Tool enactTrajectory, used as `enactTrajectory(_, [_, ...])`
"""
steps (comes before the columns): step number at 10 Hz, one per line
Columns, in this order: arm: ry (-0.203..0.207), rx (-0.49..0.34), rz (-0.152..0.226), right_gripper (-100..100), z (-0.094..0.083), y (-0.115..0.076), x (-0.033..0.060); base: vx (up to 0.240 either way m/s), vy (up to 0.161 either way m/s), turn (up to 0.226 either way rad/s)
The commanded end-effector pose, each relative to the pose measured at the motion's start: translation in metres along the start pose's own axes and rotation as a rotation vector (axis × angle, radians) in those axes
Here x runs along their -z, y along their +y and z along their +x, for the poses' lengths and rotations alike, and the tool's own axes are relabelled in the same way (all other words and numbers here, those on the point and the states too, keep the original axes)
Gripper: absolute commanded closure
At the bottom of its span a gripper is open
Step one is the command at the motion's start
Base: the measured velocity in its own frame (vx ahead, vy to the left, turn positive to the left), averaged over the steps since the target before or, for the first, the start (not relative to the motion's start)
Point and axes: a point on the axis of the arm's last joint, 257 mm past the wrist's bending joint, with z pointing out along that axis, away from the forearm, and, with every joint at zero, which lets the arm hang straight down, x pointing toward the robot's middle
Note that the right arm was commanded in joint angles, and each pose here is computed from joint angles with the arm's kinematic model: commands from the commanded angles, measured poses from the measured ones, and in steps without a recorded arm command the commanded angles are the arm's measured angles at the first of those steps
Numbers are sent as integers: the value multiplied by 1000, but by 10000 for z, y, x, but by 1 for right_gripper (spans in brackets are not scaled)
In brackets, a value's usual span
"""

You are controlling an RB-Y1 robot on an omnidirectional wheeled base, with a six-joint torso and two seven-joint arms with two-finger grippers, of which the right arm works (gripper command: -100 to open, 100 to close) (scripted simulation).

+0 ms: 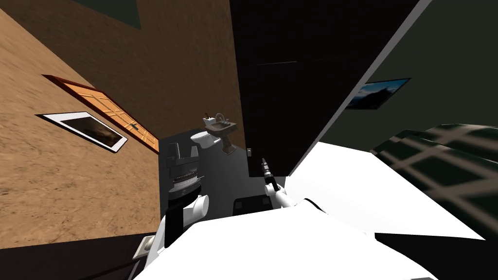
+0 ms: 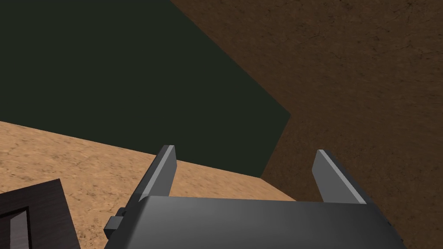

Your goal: Push the door open

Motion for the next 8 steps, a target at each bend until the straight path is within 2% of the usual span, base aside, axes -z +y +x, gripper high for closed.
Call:
enactTrajectory(1, [34,-18,2,-100,225,11,-9,-116,115,-260])
enactTrajectory(3, [43,-24,2,-100,295,16,-9,-98,124,-77])
enactTrajectory(5, [63,-37,2,-100,440,29,-7,-62,113,-68])
enactTrajectory(6, [68,-41,2,-100,483,34,-6,-109,192,-57])
enactTrajectory(8, [73,-45,2,-100,524,38,-4,-64,107,-36])
